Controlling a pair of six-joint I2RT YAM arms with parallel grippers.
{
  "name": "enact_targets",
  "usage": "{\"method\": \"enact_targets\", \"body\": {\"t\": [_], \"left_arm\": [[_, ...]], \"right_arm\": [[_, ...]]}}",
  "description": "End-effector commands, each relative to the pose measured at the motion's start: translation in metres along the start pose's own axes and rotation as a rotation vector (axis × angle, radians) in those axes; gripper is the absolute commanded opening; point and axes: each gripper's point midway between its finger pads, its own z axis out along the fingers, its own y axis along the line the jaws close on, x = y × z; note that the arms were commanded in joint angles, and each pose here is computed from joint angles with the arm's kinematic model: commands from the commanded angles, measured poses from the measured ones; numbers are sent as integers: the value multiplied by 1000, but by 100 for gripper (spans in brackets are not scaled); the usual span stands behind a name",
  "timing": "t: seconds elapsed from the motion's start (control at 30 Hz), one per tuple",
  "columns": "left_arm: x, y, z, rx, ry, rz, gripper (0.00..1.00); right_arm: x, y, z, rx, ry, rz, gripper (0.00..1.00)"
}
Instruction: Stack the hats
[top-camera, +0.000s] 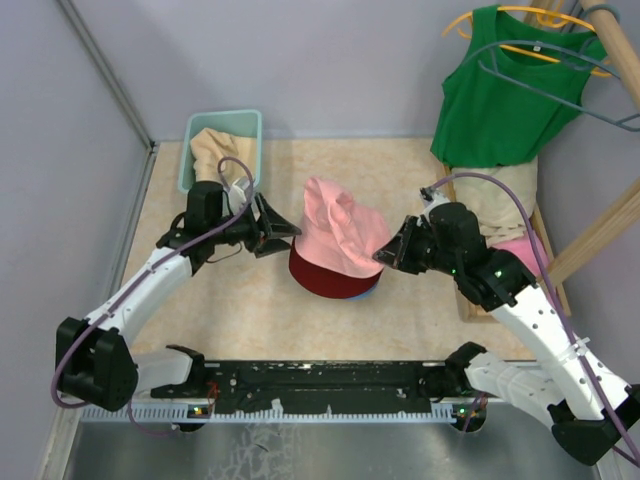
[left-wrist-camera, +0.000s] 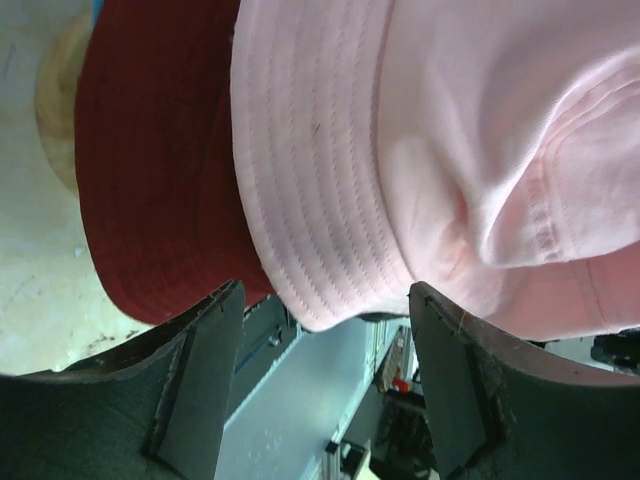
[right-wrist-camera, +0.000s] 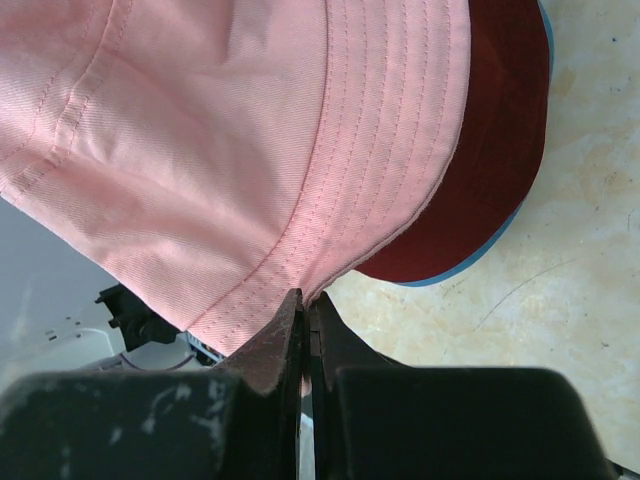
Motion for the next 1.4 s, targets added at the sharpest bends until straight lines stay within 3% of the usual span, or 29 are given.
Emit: {"method": "enact_targets", "body": {"t": [0.0,0.7,1.13,1.27,1.37], "left_arm": [[-26,-16,1,62,-132,51,73],[-5,5,19,-6,-42,15,73],[-10,2,21,8,-96,12,73],[-13,2,21,14,-112,7,66],[-15,0,21,20,-122,11,47]], "right_arm": [[-12,19,-12,-54,-35,-9,0],[-17,24,-7,-57,-39,-2,0],[-9,18,-1,-49,-15,18,0],[-8,17,0,-49,-11,19,0],[-8,17,0,-47,-10,21,0]]}}
